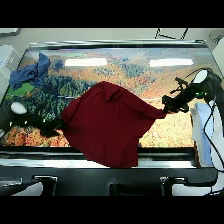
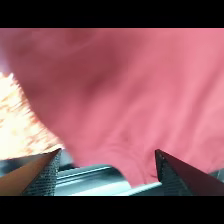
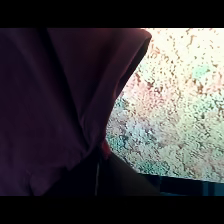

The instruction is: Fold the clothes and pants, and hang the long-sleeved shirts on hangers.

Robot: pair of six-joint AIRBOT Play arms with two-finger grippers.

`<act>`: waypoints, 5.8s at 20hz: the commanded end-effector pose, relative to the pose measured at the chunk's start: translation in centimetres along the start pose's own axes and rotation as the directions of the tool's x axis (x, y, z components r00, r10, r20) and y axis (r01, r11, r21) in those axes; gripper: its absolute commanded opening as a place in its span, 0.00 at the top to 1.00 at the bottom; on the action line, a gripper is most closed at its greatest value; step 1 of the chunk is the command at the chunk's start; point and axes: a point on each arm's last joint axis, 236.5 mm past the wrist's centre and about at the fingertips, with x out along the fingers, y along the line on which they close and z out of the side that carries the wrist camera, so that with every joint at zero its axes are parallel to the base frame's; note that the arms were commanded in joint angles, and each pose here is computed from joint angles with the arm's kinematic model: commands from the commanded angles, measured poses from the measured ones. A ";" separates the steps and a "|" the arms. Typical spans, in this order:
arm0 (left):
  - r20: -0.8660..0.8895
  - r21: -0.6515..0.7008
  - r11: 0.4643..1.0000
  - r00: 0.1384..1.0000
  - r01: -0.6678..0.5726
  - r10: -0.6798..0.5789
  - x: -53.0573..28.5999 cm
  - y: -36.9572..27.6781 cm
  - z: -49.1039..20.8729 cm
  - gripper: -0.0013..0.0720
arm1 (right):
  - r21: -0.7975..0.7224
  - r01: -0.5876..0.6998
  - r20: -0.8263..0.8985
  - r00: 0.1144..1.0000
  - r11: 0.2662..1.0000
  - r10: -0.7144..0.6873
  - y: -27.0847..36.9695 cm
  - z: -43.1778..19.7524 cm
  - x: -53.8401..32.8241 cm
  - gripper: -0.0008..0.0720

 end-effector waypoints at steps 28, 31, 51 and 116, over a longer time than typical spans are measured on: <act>0.114 -0.018 1.000 0.993 0.022 -0.020 -6.0 0.5 10.4 0.01 | 0.164 0.035 -0.037 0.999 0.986 -0.029 -3.5 -1.0 2.5 0.94; 0.062 0.017 1.000 0.998 -0.023 0.022 -4.8 0.9 4.8 0.01 | 0.146 0.030 -0.053 0.998 0.989 -0.023 -3.4 -1.4 2.5 0.94; 0.453 0.490 0.812 0.704 0.317 -0.548 -8.9 -21.4 4.7 0.94 | -0.035 -0.146 0.293 0.944 0.989 0.149 3.5 3.7 -7.3 0.94; 0.068 -0.082 0.970 0.972 0.229 -0.223 4.5 2.1 0.2 0.94 | 0.341 0.016 -0.089 0.996 0.940 0.015 -13.5 -4.6 2.4 0.16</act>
